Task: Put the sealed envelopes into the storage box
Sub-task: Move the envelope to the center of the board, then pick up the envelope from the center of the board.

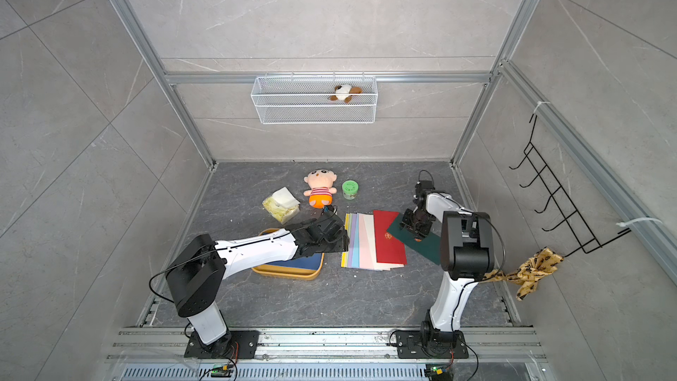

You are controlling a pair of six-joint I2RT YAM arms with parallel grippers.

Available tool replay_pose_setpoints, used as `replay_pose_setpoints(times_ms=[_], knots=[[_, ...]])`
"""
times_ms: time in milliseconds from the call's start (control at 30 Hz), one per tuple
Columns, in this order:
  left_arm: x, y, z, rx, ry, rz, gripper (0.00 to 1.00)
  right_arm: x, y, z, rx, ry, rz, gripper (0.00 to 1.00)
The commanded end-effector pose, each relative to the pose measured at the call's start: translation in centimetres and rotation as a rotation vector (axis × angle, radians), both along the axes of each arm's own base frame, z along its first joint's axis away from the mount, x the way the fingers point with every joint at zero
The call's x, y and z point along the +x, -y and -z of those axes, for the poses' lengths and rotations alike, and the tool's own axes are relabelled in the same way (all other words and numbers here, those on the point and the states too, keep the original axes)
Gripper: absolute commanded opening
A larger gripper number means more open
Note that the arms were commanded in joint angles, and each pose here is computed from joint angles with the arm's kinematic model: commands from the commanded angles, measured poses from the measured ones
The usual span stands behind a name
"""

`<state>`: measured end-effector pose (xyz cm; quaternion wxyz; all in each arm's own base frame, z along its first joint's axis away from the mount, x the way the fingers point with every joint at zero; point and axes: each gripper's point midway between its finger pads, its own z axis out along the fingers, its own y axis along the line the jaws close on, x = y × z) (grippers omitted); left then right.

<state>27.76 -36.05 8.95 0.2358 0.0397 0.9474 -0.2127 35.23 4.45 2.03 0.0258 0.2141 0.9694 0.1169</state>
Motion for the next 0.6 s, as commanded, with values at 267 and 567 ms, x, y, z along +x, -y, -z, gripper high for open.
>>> replay_pose_setpoints(times_ms=[267, 567], knots=[[-0.4, 3.1, -0.4, -0.055, -0.017, 0.049, 0.66, -1.1, -4.3, -4.2, -0.030, 0.077, -0.127, 0.60], [-2.6, 7.5, 0.3, -0.101, -0.065, 0.143, 0.59, 0.7, 0.4, -0.3, -0.105, 0.005, -0.119, 0.61]])
